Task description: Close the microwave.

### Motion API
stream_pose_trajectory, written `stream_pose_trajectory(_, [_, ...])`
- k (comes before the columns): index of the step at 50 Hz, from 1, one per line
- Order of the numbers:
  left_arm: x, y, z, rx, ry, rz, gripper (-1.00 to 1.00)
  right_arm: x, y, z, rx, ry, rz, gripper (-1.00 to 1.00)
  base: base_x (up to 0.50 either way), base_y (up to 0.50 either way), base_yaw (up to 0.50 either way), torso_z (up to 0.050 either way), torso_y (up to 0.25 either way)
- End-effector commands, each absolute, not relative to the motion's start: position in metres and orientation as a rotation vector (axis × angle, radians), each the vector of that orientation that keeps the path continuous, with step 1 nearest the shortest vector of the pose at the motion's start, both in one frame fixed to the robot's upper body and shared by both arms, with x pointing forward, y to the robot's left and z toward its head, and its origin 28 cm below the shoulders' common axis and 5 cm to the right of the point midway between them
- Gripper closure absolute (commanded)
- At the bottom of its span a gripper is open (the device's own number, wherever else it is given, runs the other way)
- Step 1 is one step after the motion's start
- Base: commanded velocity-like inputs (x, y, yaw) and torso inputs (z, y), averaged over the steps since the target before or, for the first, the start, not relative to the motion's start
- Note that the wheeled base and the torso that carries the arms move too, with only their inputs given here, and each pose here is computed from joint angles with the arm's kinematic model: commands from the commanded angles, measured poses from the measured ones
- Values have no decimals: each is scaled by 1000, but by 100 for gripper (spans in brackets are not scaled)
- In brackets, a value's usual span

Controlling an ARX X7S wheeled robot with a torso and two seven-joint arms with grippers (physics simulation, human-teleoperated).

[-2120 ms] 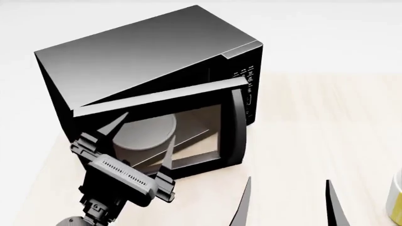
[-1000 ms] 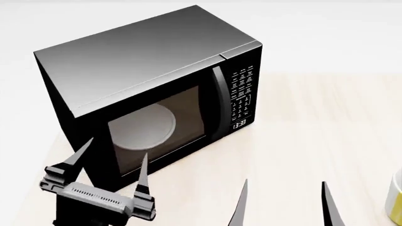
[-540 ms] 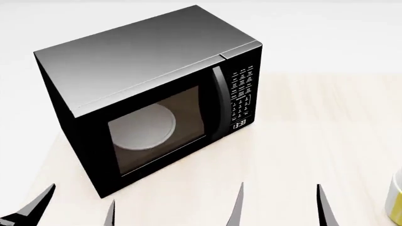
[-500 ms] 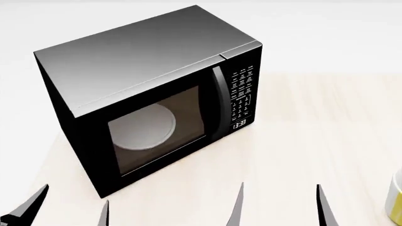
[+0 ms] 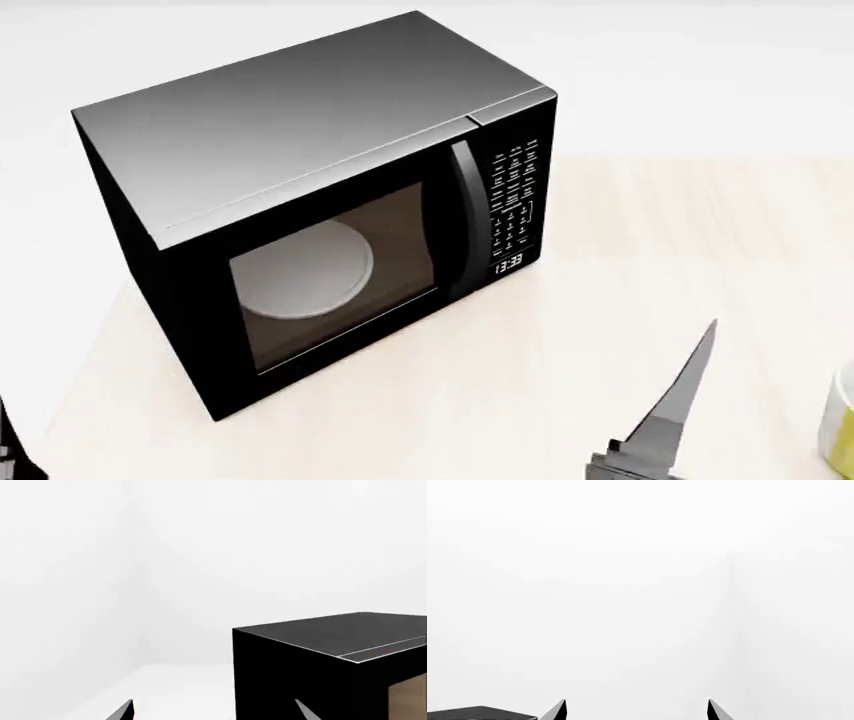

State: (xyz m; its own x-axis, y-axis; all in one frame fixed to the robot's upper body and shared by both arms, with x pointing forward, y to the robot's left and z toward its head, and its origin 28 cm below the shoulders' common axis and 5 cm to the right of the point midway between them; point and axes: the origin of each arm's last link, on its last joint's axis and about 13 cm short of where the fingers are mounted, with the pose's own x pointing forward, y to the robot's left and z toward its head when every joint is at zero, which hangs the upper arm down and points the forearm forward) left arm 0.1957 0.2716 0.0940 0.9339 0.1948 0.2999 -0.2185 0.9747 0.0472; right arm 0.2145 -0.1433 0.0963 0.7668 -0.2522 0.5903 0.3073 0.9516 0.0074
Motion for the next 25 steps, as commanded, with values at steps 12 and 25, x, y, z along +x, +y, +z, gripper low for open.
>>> stream_pose_trajectory(12, [165, 329, 221, 260, -835, 625, -100, 172, -226, 219, -124, -1175, -930, -100, 0, 0, 0, 0, 0])
stream_pose_trajectory(25, [170, 324, 213, 247, -819, 602, -100, 177, -223, 214, -119, -1161, -910, -100, 0, 0, 0, 0, 0])
